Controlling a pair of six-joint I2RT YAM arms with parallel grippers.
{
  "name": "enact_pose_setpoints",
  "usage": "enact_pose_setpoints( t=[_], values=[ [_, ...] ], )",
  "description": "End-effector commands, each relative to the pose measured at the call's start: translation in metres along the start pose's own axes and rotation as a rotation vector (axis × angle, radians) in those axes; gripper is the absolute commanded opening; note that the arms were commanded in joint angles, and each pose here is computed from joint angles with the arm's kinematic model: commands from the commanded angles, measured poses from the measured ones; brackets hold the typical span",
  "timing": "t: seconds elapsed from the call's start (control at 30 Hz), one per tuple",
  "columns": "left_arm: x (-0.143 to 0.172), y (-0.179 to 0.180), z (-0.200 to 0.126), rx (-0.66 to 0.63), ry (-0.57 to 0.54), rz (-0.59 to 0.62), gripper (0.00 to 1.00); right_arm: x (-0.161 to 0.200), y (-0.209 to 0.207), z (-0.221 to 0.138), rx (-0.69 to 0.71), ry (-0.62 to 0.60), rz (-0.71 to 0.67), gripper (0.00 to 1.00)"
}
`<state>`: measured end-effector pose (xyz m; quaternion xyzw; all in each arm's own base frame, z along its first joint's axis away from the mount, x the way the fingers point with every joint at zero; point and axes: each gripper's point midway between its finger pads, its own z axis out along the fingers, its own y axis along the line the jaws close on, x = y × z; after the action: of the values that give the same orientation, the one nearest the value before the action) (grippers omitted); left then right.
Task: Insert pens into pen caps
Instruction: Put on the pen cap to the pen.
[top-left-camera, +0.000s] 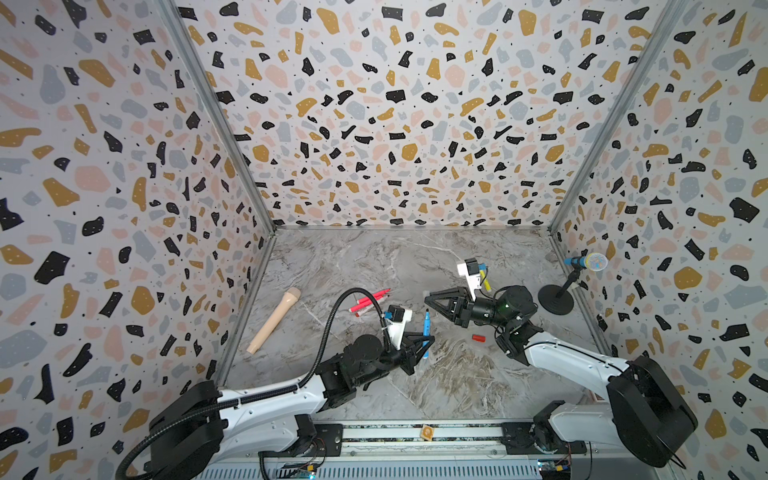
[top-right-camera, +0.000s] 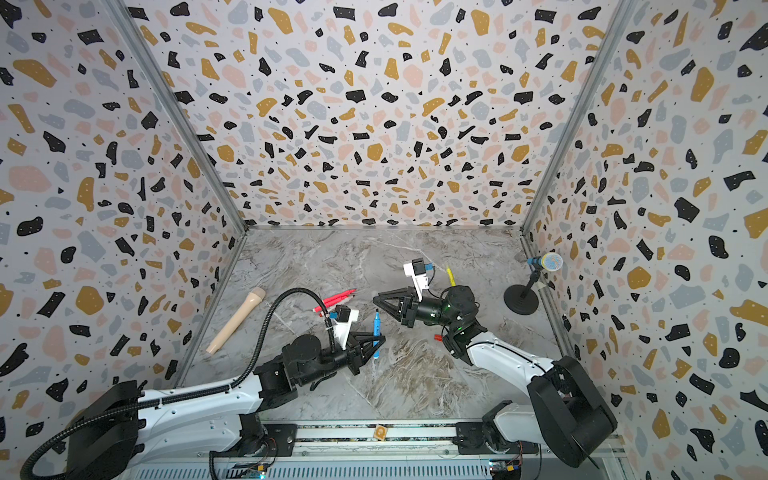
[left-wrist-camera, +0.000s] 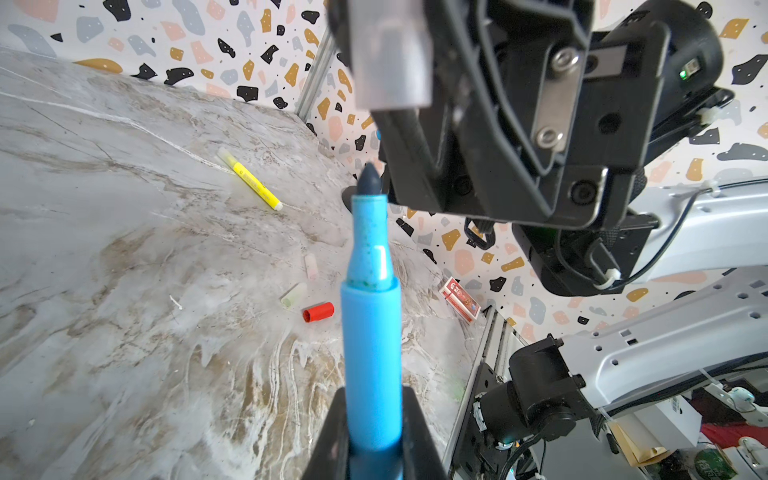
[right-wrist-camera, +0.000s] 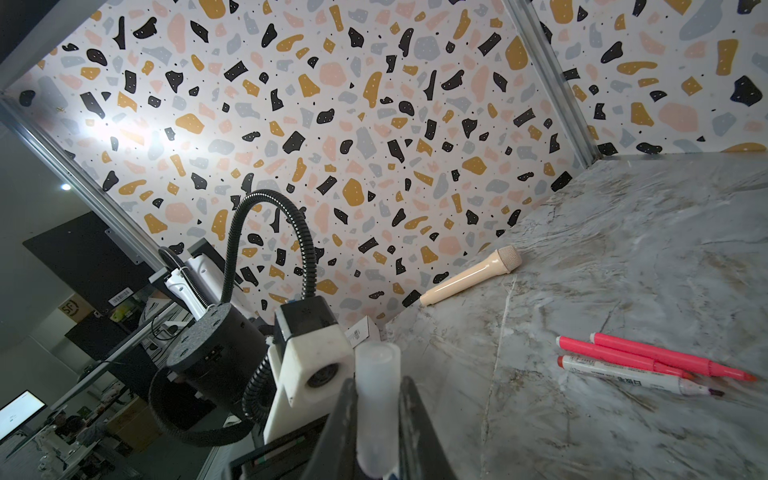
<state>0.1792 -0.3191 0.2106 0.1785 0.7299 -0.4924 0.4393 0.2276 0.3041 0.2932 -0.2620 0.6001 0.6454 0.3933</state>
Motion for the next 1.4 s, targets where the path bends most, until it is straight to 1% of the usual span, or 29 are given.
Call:
enact_pose_setpoints(
  t=[0.0,0.7,0.97,1.13,1.37],
  values=[
    [-0.028,-0.020,-0.003,0.056,-0.088,0.003,0.00,-0.006,0.007,0.002,-0.024,-0.026,-0.018,0.14],
    [-0.035,-0.021,-0.008,0.056,-0.120,-0.009,0.00,0.007,0.018,0.000,-0.055,-0.022,-0.012,0.14],
    [-0.045,-0.026,-0.013,0.081,-0.171,-0.031,0.00,0.020,0.025,-0.006,-0.082,-0.036,-0.014,0.15],
    [-0.047,-0.027,-0.013,0.089,-0.180,-0.033,0.00,0.022,0.027,-0.007,-0.088,-0.036,-0.015,0.15],
    [-0.052,-0.031,-0.015,0.109,-0.200,-0.031,0.00,0.036,0.037,-0.004,-0.117,0.018,-0.072,0.21]
  ],
)
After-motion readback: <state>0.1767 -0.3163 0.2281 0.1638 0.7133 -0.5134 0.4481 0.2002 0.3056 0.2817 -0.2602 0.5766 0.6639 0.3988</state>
